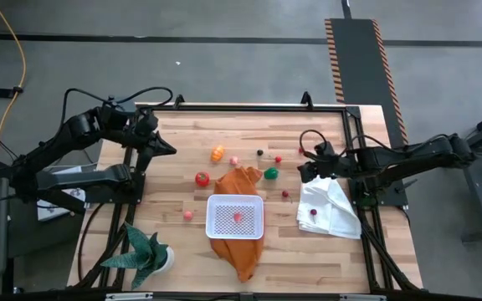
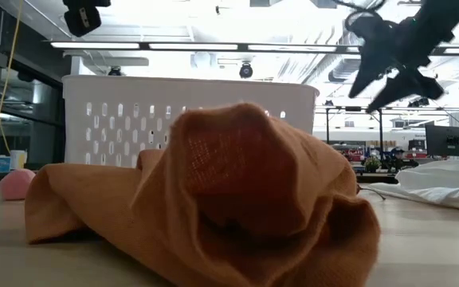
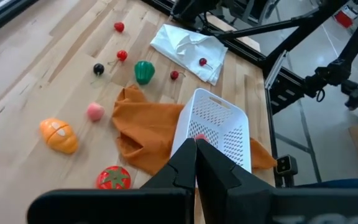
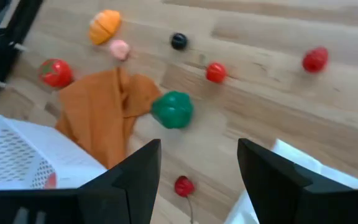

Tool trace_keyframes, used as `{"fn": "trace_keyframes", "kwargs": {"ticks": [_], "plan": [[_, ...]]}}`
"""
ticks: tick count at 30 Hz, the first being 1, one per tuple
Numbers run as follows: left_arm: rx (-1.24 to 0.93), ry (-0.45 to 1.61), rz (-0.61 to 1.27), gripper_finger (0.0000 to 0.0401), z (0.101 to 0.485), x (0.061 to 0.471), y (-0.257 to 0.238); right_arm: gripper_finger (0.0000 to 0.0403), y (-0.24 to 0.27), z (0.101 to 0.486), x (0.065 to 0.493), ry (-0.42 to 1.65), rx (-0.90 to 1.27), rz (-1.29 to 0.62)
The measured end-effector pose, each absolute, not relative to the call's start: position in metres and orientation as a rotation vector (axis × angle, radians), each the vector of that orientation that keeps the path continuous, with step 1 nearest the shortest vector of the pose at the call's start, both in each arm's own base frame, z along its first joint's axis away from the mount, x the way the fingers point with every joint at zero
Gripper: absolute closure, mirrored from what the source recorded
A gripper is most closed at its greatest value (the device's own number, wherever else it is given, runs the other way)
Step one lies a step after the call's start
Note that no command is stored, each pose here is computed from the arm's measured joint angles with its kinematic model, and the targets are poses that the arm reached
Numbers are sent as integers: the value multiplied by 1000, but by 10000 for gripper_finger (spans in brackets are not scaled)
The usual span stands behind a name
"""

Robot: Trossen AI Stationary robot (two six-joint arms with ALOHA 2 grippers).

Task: Pick and placing Produce into tupperware
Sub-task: Put the red raspberry into the white basket

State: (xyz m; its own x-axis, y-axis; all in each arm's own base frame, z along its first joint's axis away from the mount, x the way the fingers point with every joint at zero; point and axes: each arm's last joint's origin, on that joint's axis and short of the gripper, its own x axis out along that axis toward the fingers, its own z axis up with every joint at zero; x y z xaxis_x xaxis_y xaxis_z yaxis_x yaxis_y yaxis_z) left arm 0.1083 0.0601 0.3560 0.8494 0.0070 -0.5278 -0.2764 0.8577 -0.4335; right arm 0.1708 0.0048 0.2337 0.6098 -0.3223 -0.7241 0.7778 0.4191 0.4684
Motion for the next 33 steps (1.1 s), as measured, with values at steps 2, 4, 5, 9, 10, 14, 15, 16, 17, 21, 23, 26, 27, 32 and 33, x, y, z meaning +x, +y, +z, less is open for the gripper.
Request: {"fn": "trace_keyframes", "kwargs": {"ticks": [2,4,5,9,10,14,15,16,17,21,23,26,27,32,33], "plan": [[-534,548,159,400,355,112,63,199,4,227,167,590,915,-762],[-543,559,161,400,353,116,66,199,2,223,164,587,935,-783],[-545,562,161,400,353,118,67,199,0,221,163,587,945,-797],[-563,596,170,400,348,126,73,199,-8,219,161,593,961,-841],[-568,604,171,400,347,128,74,199,-10,218,161,592,964,-850],[-585,633,173,400,342,136,80,199,-23,218,160,592,996,-878],[-590,640,174,400,341,137,81,199,-26,218,160,594,996,-878],[-594,648,175,400,339,139,82,199,-29,219,160,598,996,-877],[-598,654,175,400,338,140,83,199,-33,219,160,600,997,-876],[-602,661,176,400,336,145,87,199,-45,219,157,608,1011,-883],[-596,650,175,400,337,147,88,199,-52,219,156,610,1015,-885],[-582,628,173,400,338,149,89,199,-59,219,154,610,1015,-885],[-581,627,176,400,338,149,90,199,-61,219,153,610,1017,-887],[-555,610,215,400,340,150,92,199,-71,219,154,646,1000,-885],[-552,604,214,400,340,150,92,199,-73,220,156,658,991,-885]]}}
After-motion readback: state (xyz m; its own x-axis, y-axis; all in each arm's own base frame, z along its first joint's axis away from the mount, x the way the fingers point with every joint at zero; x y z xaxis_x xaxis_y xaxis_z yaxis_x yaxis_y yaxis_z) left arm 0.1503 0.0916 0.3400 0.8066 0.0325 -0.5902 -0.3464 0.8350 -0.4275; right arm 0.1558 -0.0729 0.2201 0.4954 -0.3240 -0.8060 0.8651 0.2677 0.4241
